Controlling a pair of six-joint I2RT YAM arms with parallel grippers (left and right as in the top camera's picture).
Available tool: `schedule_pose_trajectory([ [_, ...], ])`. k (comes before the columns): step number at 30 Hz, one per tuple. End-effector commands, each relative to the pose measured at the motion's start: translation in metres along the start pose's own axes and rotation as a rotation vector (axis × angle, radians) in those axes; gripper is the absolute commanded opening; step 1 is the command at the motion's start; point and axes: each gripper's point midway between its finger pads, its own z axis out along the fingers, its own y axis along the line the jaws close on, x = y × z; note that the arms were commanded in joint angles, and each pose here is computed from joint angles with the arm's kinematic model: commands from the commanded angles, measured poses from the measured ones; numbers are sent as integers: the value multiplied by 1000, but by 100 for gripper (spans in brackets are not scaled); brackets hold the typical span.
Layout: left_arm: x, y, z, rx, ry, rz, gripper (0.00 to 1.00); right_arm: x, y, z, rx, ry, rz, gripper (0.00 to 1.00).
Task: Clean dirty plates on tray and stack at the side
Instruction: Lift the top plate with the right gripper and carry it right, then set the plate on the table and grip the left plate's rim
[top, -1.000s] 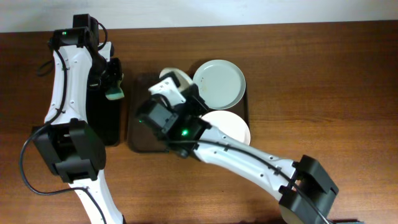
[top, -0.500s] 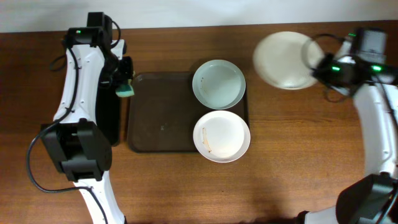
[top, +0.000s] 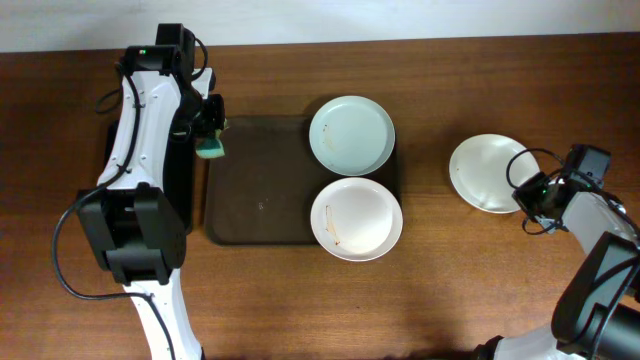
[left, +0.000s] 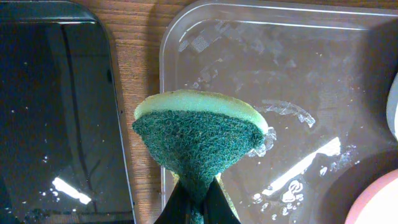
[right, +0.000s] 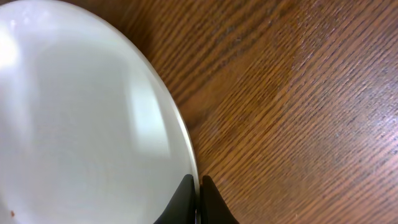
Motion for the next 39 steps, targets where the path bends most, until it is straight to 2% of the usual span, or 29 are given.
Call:
schedule_pose_trajectory([
  [1,-5,-2,-2,15,-14,12,1,5,9,1,-47,28,2,44],
  [2,-5,-2,-2,15,-15,12,1,5,23,-7,-118,49,0,49],
  [3,-5,-2,-2,15,-14,12,1,-4,53,-37,-252,49,-13,51],
  [6,-5,-2,-2,15,-15,12,1,-17,85,-101,-379,-18,-82,54],
  [7,-5,-2,-2,15,-15,12,1,-8,100,-133,-414,-46,-142,55],
  [9,-7,-2,-2,15,-25,13,1,28,121,-159,-445,-10,-232,55],
  [12,-8,-2,-2,15,-28,13,1,78,132,-151,-381,99,-338,55],
  [14,-8,-2,-2,15,-28,13,1,118,135,-132,-335,223,-398,54],
  [17,-8,-2,-2,15,-29,13,1,182,140,-97,-258,404,-514,48],
  [21,-8,-2,-2,15,-29,13,1,227,137,-73,-183,523,-598,40],
  [26,-8,-2,-2,15,-28,13,1,242,128,-58,-101,540,-633,36],
  [33,-8,-2,-2,15,-26,13,1,259,129,-58,-64,516,-696,17],
  [35,-7,-2,-2,15,-24,13,1,262,130,-58,-61,509,-714,4],
  [39,-7,-2,-2,15,-24,12,1,269,136,-60,-81,499,-749,4],
])
